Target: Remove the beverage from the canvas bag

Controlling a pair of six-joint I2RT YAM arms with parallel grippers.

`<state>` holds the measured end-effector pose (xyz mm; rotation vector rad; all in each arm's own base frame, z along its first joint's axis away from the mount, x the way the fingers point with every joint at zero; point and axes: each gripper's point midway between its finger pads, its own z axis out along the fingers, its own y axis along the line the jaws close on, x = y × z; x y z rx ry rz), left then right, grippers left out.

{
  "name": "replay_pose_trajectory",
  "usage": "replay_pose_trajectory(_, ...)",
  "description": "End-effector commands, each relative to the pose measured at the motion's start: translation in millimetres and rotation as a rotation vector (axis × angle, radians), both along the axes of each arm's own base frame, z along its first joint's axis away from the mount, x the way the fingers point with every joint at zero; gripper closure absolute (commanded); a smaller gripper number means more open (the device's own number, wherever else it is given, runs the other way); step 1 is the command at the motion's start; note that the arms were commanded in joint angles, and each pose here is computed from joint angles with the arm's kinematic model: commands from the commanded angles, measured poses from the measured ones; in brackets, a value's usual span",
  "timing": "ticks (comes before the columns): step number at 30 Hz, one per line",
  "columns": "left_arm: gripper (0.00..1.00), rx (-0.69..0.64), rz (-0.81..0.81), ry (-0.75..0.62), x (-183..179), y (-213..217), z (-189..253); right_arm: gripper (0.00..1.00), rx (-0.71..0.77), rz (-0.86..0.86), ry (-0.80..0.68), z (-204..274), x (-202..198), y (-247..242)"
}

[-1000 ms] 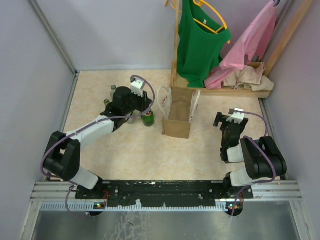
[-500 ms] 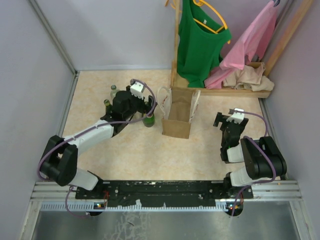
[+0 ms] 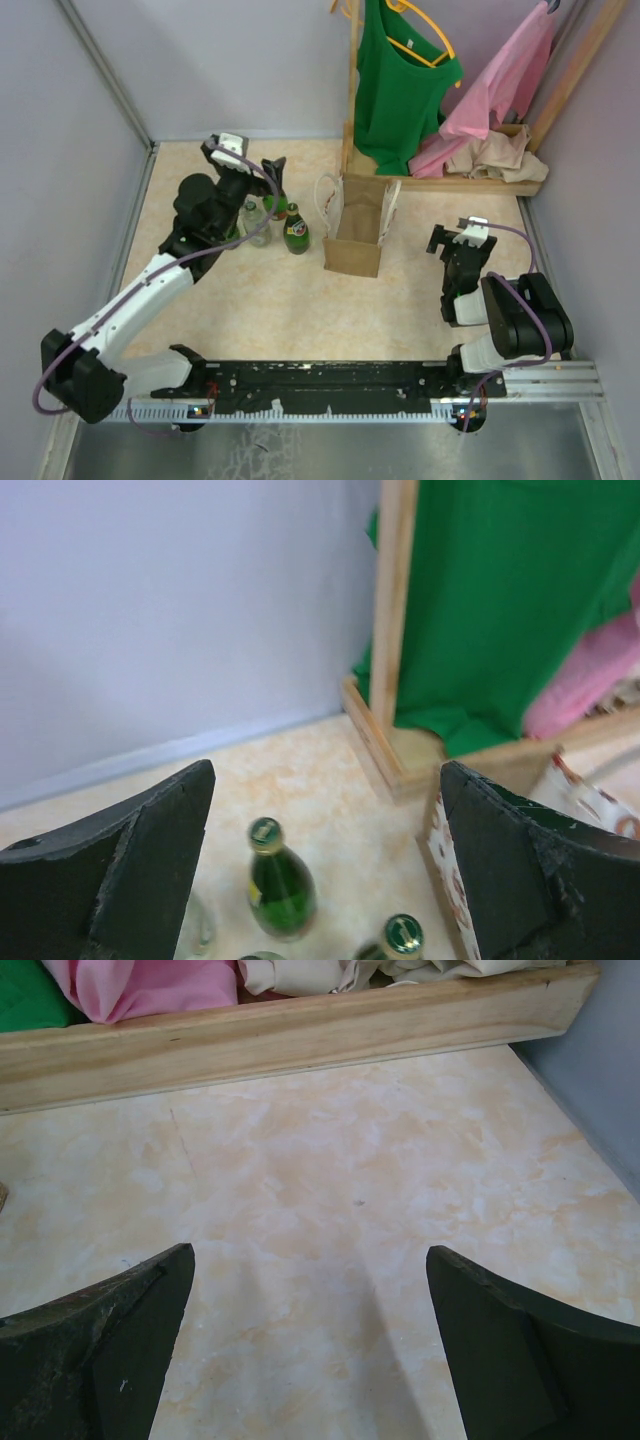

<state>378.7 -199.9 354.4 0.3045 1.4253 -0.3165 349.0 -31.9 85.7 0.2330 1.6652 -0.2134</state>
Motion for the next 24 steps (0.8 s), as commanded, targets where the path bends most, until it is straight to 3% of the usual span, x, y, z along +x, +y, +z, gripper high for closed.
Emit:
replay_pose_trajectory(1, 0.0, 0.0, 0.244, -0.058, -4, 61, 30, 0.01, 0.009, -0.006, -0.085, 24, 8, 0)
replay_pose_trajectory(7, 0.0, -0.096, 0.555, -0.07, -36, 154, 60, 0.01, 0.008, -0.006, -0.083, 24, 8, 0)
replay_pose_trajectory(16, 0.0, -0.232, 0.893, -0.168, -139, 252, 93, 0.01, 0.009, -0.006, -0.082, 23, 8, 0)
replay_pose_trajectory(24, 0.0, -0.293, 0.826, -0.227, -184, 262, 95, 0.01, 0.009, -0.006, -0.084, 24, 8, 0)
